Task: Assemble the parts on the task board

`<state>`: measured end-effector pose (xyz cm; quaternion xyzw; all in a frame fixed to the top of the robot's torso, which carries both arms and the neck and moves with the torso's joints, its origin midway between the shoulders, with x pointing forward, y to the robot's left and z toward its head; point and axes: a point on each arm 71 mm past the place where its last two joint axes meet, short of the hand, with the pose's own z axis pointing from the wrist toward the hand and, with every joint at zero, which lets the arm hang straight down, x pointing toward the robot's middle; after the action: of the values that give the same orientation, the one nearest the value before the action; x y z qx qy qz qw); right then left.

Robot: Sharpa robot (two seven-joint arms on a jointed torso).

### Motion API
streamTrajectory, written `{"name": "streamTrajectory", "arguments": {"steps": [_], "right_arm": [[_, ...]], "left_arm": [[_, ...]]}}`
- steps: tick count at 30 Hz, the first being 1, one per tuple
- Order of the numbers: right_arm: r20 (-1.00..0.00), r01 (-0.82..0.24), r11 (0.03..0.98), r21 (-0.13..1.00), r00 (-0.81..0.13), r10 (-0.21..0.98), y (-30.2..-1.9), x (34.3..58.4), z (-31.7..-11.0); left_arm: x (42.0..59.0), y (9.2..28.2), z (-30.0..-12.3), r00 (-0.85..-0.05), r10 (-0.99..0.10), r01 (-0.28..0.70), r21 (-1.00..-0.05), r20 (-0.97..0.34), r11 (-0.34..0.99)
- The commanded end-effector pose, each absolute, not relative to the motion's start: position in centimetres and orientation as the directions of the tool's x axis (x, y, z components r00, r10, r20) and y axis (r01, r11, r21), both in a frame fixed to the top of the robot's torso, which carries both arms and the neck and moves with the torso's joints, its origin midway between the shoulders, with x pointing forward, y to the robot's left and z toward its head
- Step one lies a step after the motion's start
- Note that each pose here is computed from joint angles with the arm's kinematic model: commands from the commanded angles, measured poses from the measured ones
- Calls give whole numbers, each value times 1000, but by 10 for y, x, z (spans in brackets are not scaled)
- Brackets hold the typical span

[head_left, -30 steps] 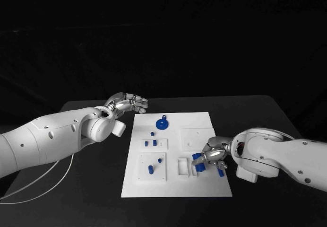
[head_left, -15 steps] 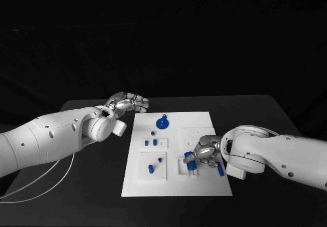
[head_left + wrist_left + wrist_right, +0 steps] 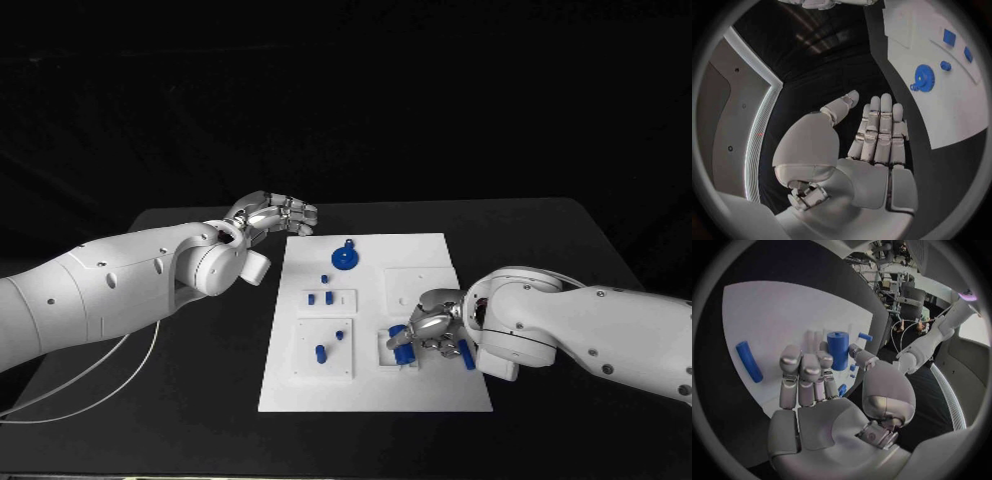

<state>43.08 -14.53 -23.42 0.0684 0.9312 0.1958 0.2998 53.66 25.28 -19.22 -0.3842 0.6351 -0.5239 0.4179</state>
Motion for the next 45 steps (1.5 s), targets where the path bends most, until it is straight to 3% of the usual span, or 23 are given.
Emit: {"name": "streamTrajectory", "arguments": {"steps": [1,33,45], "right_arm": [[-532,-9,920,392,-818,219,-144,429,-236],[-542,1,913,408,-805,243,-142,430,-240],[-524,-84,878,472,-827,202,-144,419,-236]], "left_arm": [[536,250,-191,-368,-922,-47,-988,-117,144],[536,250,-191,-372,-921,-50,-988,-116,145],[537,251,-192,-370,-922,-51,-988,-117,145]]}}
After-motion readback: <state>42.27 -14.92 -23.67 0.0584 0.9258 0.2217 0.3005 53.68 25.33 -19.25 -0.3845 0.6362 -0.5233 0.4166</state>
